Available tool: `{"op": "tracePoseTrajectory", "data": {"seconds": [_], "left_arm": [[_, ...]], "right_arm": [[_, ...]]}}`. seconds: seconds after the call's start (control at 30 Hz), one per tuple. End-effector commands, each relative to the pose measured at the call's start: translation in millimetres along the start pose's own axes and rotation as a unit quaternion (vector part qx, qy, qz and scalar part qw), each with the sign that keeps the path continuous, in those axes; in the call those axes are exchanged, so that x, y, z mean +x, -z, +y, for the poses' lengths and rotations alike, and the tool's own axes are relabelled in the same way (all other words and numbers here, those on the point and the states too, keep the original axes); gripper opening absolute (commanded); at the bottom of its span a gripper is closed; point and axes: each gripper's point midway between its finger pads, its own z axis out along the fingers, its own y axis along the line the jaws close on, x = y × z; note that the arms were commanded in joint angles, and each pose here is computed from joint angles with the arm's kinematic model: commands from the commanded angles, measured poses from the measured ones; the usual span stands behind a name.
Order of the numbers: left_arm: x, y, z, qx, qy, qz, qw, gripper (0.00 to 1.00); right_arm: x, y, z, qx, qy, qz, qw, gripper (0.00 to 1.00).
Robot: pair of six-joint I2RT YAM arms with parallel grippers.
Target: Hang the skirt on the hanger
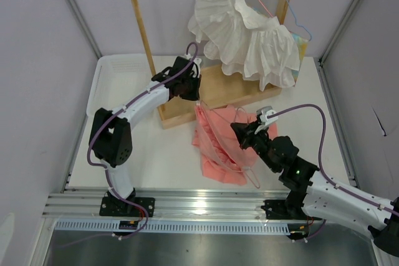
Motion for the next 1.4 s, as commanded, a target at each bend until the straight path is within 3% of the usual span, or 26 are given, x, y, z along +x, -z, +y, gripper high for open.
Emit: {"op": "tracePoseTrajectory", "data": {"seconds": [0.0, 0.97, 1.37], "left_arm": [[-21.6, 6.5, -9.1, 0.011, -0.004, -0.025, 1.0, 0.0], [-17.9, 3.2, -8.5, 0.011, -0.005, -0.018, 1.0, 0.0], [-17.9, 3.9, -9.9, 0.015, -0.006, -0.018, 1.0, 0.0]], "right_arm": [[-34.7, -3.4, 14.3, -0.019, -0.012, -0.041, 0.999, 0.0], [-44.3, -5.2, 21.9, -0.02, -0.02, -0.055, 0.998, 0.0], [-20.8, -16.4, 15.7, 0.003, -0.021, -0.029, 0.999, 0.0]]}}
